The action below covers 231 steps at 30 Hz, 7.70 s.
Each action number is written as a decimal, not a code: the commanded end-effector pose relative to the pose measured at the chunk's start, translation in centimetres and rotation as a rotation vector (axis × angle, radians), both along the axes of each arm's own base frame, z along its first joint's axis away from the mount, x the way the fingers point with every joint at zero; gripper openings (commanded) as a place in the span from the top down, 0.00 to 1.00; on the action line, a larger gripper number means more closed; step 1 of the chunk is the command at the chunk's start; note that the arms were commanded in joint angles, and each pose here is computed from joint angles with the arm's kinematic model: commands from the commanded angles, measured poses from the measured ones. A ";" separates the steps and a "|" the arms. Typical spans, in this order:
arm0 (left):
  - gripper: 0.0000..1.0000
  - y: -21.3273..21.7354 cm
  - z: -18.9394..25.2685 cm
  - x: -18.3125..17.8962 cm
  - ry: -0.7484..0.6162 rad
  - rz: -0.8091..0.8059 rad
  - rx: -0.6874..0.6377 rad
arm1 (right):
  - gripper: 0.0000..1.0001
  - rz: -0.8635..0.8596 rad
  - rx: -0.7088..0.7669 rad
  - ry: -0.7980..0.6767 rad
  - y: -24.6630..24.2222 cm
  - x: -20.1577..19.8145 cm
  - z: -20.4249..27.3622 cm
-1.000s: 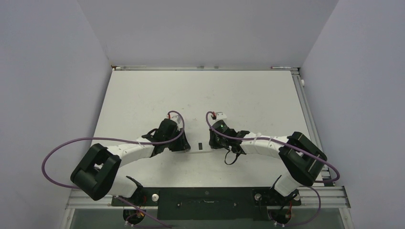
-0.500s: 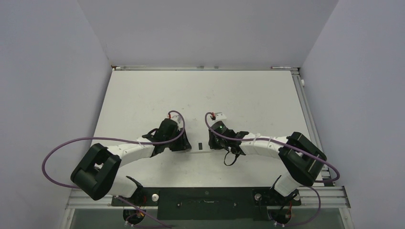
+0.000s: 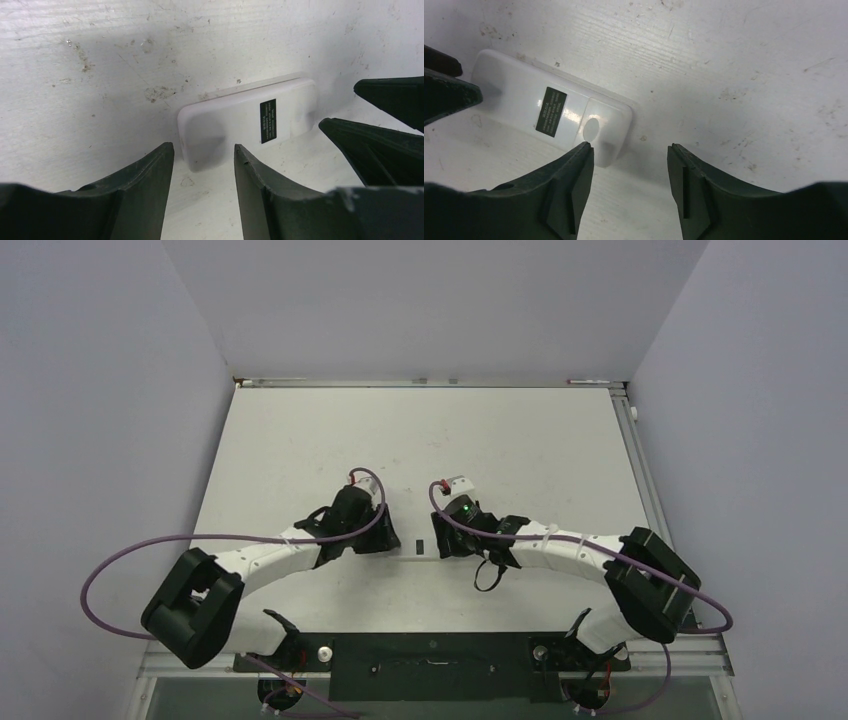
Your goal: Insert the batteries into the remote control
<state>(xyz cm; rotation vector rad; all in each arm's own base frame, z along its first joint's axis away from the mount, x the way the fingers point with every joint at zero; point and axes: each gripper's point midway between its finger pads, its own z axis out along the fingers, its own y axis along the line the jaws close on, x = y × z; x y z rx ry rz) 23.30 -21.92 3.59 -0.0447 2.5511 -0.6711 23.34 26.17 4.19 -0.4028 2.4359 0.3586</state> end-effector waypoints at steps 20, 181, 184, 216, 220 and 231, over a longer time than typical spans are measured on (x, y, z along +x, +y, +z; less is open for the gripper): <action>0.45 3.6 10.1 -0.2 -0.201 0.143 -0.163 | 0.14 0.590 -0.048 -0.095 4.0 0.9 4.3; 1.00 -3.6 16.7 -3.3 -0.240 -0.175 -0.784 | 0.22 0.255 0.688 -0.119 2.4 -3.2 13.1; 1.00 -4.1 15.3 -2.9 -0.204 -0.153 -0.725 | 0.22 0.197 0.606 -0.131 1.0 -2.5 12.4; 0.93 -7.8 1.9 0.8 0.138 0.006 -0.080 | 0.20 0.038 0.292 -0.129 -4.8 -1.5 9.0; 0.90 -8.2 1.2 0.9 0.154 0.001 -0.072 | 0.20 0.040 0.293 -0.122 -4.7 -1.5 8.7; 0.75 -8.6 0.1 1.0 0.179 -0.003 -0.044 | 0.20 0.042 0.288 -0.126 -4.9 -1.6 8.4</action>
